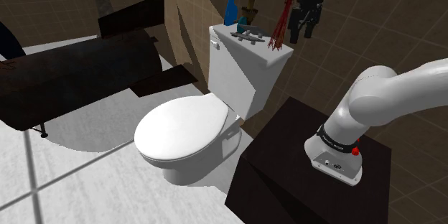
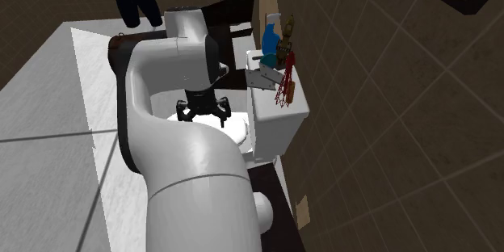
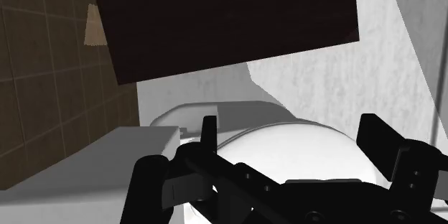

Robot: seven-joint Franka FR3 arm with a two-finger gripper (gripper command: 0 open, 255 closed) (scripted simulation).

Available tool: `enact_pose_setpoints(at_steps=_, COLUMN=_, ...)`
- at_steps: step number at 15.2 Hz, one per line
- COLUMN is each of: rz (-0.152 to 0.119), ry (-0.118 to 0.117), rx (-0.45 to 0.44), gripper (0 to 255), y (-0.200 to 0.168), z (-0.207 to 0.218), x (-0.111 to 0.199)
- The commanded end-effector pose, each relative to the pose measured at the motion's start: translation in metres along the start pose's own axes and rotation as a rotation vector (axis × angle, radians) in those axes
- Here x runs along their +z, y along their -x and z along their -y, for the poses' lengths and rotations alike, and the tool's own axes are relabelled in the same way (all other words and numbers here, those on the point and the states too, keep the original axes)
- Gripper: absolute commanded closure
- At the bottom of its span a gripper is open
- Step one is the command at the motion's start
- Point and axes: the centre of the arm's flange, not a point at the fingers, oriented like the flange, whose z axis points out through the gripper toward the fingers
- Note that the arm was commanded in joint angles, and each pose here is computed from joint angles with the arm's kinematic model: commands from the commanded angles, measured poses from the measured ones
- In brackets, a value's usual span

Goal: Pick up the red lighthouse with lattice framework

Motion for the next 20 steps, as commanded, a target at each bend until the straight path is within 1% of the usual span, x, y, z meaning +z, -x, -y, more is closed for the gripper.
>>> enact_pose_setpoints(at_steps=1, rz=0.000, ry=0.000, rx=0.000, gripper=0, y=0.000, z=0.000, x=0.000)
enact_pose_setpoints(at_steps=6, rz=-0.067, ry=-0.006, rx=0.184, gripper=0, y=-0.051, z=-0.022, x=-0.011)
enact_pose_setpoints(at_steps=11, rz=-0.133, ry=-0.012, rx=0.369, gripper=0, y=-0.096, z=-0.053, x=-0.025)
enact_pose_setpoints(at_steps=20, rz=-0.253, ry=-0.023, rx=0.701, gripper=0, y=-0.157, z=-0.126, x=-0.057)
